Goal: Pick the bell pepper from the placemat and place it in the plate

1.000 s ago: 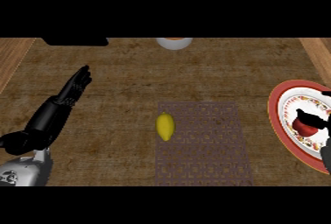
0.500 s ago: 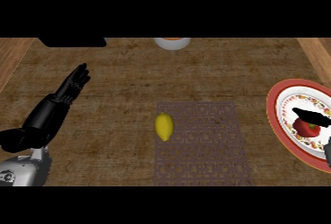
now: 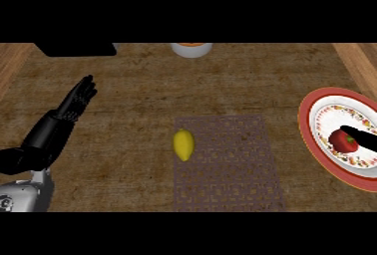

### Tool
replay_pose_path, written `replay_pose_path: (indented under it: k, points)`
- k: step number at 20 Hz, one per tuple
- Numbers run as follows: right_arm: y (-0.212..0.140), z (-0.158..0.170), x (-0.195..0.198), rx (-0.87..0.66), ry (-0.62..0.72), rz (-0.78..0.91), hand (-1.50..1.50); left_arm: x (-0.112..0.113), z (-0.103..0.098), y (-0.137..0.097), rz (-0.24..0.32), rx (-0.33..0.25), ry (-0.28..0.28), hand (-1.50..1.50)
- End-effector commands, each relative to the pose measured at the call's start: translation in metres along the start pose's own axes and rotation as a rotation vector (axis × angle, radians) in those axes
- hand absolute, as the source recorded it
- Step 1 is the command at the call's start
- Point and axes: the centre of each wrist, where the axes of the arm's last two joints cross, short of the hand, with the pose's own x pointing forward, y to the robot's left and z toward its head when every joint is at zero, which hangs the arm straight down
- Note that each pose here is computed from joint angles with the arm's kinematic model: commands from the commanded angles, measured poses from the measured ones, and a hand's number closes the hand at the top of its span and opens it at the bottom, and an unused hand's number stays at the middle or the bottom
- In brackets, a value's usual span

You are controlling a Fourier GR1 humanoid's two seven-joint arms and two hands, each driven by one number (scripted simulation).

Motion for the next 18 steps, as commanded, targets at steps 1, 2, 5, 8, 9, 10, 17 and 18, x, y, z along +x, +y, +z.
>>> replay_pose_path:
  k: [1, 2, 5, 8, 9, 10, 17, 18]
  points:
    - [-0.05, 0.006, -0.003, -0.012, -0.029, -0.152, -1.5, 0.009, 0.009, -0.006, -0.017, -0.006, -0.025, 0.0]
    - [-0.074, 0.017, -0.003, 0.006, -0.037, -0.144, -1.5, 0.004, 0.007, -0.006, 0.001, -0.006, 0.006, 0.0]
    - [-0.104, 0.044, -0.016, 0.012, -0.041, -0.162, -1.5, 0.002, 0.011, 0.004, 0.0, -0.021, -0.003, 0.0]
    - [-0.136, 0.046, -0.021, 0.018, -0.05, -0.186, -1.5, -0.002, -0.003, -0.013, -0.002, -0.018, -0.007, 0.0]
    - [-0.141, 0.063, -0.019, 0.029, -0.055, -0.174, -1.5, 0.007, 0.004, 0.004, -0.007, -0.017, -0.025, 0.0]
    - [-0.16, 0.054, -0.01, 0.048, -0.049, -0.149, -1.5, -0.009, 0.005, -0.015, -0.007, -0.003, -0.021, 0.0]
    - [-0.203, 0.078, -0.03, 0.059, -0.056, -0.136, -1.5, 0.001, -0.004, -0.029, -0.017, -0.017, -0.017, 0.0]
    - [-0.202, 0.077, -0.031, 0.069, -0.068, -0.162, -1.5, -0.001, -0.003, -0.023, 0.003, -0.022, -0.023, 0.0]
